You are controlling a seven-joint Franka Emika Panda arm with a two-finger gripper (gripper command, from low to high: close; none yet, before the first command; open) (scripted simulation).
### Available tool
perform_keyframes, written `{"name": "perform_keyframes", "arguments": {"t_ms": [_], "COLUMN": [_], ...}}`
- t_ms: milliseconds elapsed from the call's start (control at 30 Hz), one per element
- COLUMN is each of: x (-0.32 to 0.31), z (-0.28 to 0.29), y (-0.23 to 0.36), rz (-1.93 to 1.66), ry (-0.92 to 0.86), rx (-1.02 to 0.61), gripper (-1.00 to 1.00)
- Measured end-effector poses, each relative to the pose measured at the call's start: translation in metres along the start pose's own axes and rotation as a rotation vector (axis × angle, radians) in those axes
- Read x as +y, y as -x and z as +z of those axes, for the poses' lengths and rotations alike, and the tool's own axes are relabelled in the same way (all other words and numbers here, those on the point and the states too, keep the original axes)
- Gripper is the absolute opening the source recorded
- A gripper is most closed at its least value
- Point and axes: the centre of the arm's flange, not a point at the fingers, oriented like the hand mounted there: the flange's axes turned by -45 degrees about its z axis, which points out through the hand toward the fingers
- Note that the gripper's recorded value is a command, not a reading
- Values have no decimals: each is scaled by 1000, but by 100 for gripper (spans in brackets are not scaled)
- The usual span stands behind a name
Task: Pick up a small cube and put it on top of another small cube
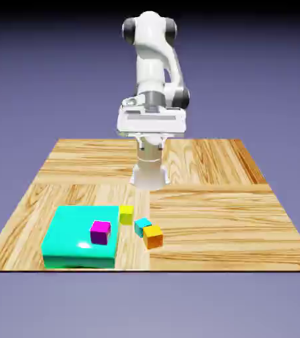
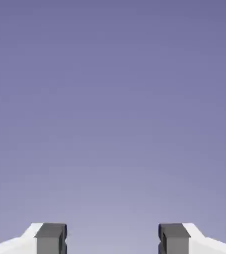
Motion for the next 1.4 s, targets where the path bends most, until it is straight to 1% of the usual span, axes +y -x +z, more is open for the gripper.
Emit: {"name": "perform_keyframes", "arguments": {"t_ms": [167, 367, 733, 800, 933, 967, 1033, 1167, 1367, 1400], "x": [-6, -14, -26, -26, -24, -24, -24, -26, 63, 71], "z": [60, 129, 237, 238, 276, 276, 276, 239, 170, 159], "y": [10, 36, 118, 119, 176, 177, 177, 119, 146, 153], "rz": [-54, -122, -249, -250, -250, -250, -250, -249, 151, 208], "ry": [-21, -46, -85, -85, -85, -85, -86, -88, 7, 17], "rx": [-248, -545, -1091, -1096, -1096, -1096, -1097, -1097, -1103, -1102], "gripper": [0, 0, 0, 0, 0, -100, -100, -100, -100, -100]}}
